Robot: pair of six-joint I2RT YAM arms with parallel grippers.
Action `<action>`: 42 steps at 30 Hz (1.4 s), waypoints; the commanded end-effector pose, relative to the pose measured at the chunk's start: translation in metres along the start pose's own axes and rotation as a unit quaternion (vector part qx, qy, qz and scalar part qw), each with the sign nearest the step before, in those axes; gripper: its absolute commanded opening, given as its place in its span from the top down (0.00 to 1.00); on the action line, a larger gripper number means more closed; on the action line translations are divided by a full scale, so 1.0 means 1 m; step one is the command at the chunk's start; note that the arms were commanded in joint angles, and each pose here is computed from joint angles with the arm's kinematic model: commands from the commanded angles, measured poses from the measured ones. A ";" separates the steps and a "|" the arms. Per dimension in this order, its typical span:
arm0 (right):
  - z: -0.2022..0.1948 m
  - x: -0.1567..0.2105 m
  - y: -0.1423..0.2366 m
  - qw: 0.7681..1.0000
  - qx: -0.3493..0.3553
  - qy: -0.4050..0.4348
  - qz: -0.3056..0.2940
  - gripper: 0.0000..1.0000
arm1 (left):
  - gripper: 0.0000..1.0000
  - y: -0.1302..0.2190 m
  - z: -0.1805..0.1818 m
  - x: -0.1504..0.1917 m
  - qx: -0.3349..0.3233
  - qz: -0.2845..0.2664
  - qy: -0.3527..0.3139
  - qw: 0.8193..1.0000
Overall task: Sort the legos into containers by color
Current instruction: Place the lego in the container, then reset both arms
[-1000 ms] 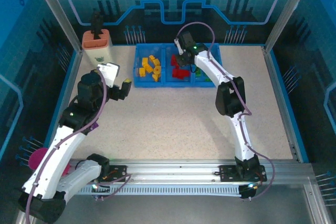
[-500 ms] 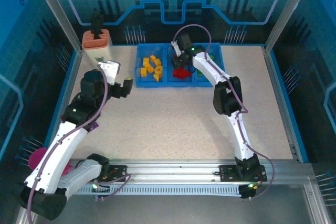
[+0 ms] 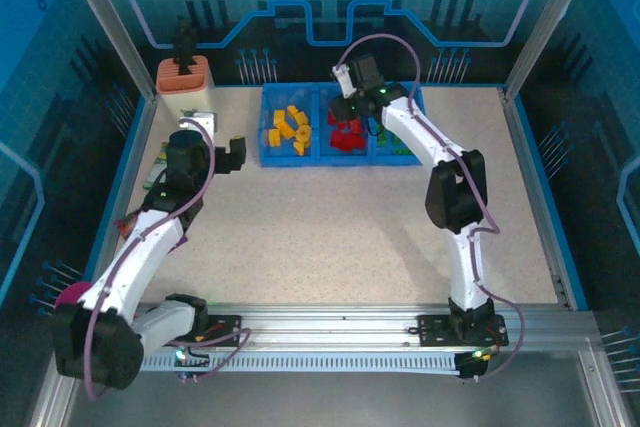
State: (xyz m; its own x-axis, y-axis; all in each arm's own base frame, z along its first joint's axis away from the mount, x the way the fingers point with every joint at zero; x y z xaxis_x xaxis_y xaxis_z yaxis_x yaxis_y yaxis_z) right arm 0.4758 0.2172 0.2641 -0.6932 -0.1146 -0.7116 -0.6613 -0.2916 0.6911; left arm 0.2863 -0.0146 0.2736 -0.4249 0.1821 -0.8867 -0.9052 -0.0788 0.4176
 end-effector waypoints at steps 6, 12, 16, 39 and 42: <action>-0.011 0.007 0.082 0.996 -0.059 0.002 -0.062 0.01 | 0.01 -0.036 0.018 0.063 -0.033 -0.052 0.040 0.997; -0.035 0.038 0.121 0.996 -0.031 -0.024 -0.074 0.00 | 0.01 -0.051 0.010 0.099 -0.012 -0.050 0.067 0.996; -0.052 0.065 0.140 0.995 -0.011 -0.034 -0.093 0.00 | 0.01 -0.059 0.005 0.116 -0.004 -0.064 0.068 0.996; -0.138 0.238 0.118 0.961 0.116 -0.055 -0.245 0.00 | 0.01 -0.078 -0.013 0.125 0.053 -0.061 0.023 0.996; -0.139 0.239 0.116 0.957 0.118 -0.048 -0.261 0.00 | 0.01 -0.078 -0.013 0.125 0.052 -0.061 0.023 0.996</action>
State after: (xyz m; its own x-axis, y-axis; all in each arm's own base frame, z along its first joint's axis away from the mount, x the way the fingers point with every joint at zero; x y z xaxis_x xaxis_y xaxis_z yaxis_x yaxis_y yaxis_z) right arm 0.2669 0.0262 0.1427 -0.4120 0.0699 -0.9085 -0.9110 -0.0549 0.4088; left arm 0.3008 0.0038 0.1230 -0.3361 0.1227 -0.9338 -0.9400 0.0187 0.3408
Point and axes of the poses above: each hand's point on the last joint's axis, 136 mm out from that joint toward the fingers, its own y axis back along the fingers, its own z axis along the line the jaws close on, x = y × z, the point moved 10 cm from there along y, back along the fingers, and after that the axes turned 14 degrees about -y, right-handed, at the moved point
